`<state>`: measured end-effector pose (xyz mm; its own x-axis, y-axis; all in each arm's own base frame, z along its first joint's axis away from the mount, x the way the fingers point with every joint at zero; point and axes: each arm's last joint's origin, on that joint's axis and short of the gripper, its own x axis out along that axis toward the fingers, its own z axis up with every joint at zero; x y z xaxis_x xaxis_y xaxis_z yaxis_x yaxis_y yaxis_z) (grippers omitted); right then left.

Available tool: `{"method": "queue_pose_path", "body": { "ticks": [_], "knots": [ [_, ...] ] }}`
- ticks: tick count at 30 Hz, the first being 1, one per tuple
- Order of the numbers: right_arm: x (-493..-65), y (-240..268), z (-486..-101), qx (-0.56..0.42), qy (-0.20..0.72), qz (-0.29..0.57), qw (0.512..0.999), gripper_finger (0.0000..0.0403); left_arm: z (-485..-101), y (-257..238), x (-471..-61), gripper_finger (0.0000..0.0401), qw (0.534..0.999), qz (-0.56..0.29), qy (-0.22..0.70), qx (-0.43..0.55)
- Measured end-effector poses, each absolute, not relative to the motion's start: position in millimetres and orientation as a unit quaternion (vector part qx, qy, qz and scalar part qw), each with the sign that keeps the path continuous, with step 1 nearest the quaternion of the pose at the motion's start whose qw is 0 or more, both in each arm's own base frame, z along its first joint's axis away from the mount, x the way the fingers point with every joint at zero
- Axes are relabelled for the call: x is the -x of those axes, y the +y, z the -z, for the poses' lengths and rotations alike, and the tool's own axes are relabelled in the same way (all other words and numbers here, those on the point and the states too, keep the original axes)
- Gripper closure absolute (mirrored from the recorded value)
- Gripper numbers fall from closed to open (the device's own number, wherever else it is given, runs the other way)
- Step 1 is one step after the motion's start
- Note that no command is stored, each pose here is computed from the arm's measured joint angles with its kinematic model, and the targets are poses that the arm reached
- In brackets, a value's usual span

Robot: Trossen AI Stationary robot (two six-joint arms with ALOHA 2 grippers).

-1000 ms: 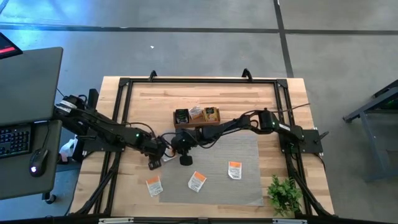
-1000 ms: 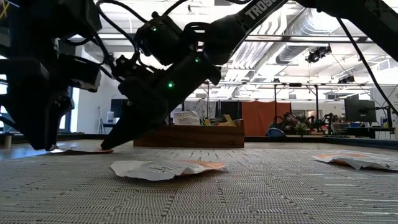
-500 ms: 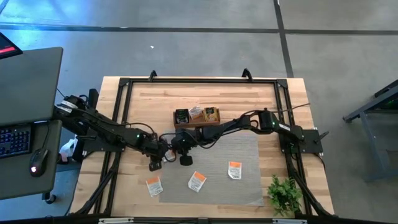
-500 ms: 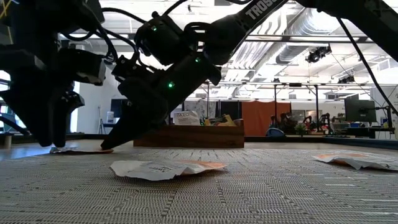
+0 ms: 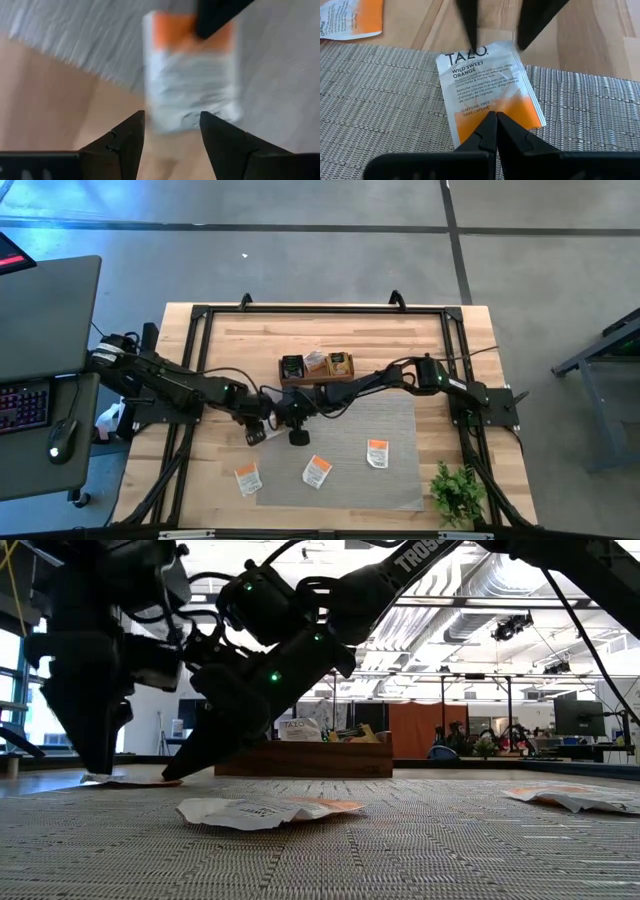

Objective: Pick & Place Tea
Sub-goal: Put the white tea bag into the middle section of the wooden organizer

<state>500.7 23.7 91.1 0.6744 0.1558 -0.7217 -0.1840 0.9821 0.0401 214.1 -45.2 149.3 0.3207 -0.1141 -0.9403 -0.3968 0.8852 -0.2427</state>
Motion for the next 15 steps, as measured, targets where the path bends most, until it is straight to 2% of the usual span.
{"method": "queue_pose_path", "body": {
  "ticks": [15],
  "knots": [
    [-500.7,23.8,-91.1,0.020,0.392,-0.092,0.915,0.0402,-142.6,-47.6,-219.0,0.0219,0.775,-0.070,0.587,0.224]
  ]
}}
